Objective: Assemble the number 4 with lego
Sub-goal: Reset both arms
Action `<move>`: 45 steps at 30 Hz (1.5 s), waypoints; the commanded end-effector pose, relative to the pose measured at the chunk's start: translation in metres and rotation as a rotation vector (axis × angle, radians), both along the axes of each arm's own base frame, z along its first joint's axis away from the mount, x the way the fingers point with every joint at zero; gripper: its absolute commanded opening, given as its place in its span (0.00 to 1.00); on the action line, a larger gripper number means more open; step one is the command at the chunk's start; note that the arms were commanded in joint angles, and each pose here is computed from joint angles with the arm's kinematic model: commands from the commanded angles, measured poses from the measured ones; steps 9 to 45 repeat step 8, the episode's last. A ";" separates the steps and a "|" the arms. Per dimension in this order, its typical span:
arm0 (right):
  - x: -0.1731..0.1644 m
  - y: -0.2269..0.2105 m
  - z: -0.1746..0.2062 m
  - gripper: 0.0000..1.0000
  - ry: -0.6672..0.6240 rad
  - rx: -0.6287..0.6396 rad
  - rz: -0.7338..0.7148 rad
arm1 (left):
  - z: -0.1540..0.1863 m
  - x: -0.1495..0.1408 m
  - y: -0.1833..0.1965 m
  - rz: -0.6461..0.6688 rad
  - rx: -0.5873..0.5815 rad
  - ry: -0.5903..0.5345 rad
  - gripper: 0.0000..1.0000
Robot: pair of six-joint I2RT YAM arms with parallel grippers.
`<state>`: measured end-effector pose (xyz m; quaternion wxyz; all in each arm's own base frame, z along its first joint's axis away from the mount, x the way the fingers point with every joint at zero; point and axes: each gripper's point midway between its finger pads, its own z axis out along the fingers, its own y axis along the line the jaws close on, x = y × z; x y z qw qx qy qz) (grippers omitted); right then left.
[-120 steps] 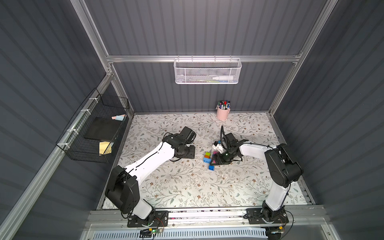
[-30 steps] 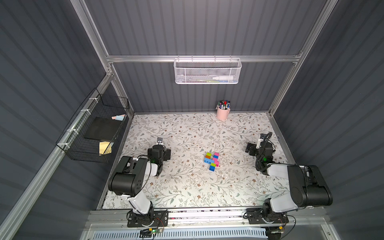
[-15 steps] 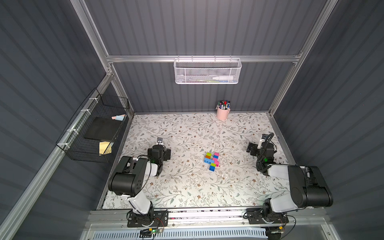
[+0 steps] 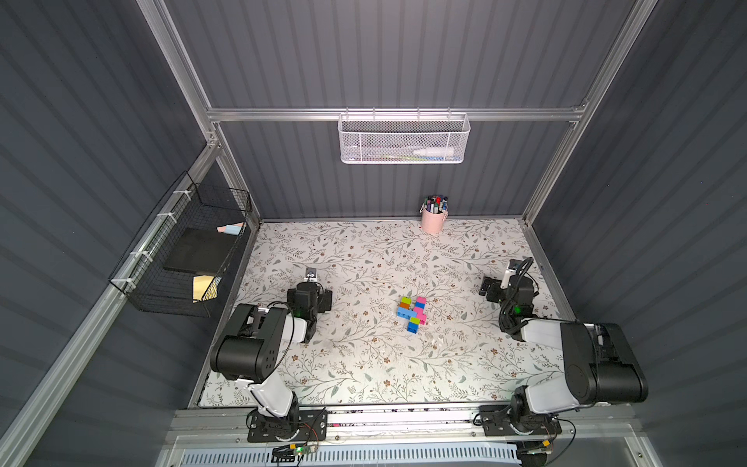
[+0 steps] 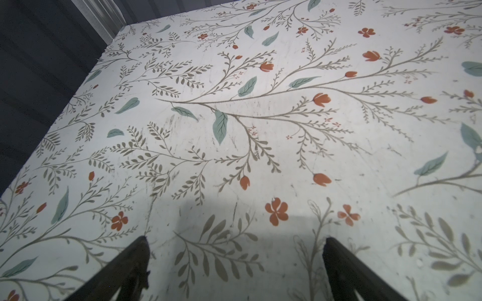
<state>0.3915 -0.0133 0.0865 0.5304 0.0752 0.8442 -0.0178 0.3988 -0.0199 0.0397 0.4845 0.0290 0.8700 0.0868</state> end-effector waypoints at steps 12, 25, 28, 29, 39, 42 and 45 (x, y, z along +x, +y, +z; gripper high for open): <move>0.005 0.007 0.005 0.99 -0.010 -0.006 0.052 | -0.006 -0.002 0.002 0.006 -0.013 0.012 1.00; 0.005 0.007 0.005 0.99 -0.010 -0.006 0.052 | -0.006 -0.002 0.002 0.006 -0.013 0.012 1.00; 0.005 0.007 0.005 0.99 -0.010 -0.006 0.052 | -0.006 -0.002 0.002 0.006 -0.013 0.012 1.00; 0.005 0.007 0.005 0.99 -0.010 -0.006 0.052 | -0.006 -0.002 0.002 0.006 -0.013 0.012 1.00; 0.005 0.007 0.005 0.99 -0.010 -0.006 0.052 | -0.006 -0.002 0.002 0.006 -0.013 0.012 1.00; 0.005 0.007 0.005 0.99 -0.010 -0.006 0.052 | -0.006 -0.002 0.002 0.006 -0.013 0.012 1.00; 0.005 0.007 0.005 0.99 -0.010 -0.006 0.052 | -0.006 -0.002 0.002 0.006 -0.013 0.012 1.00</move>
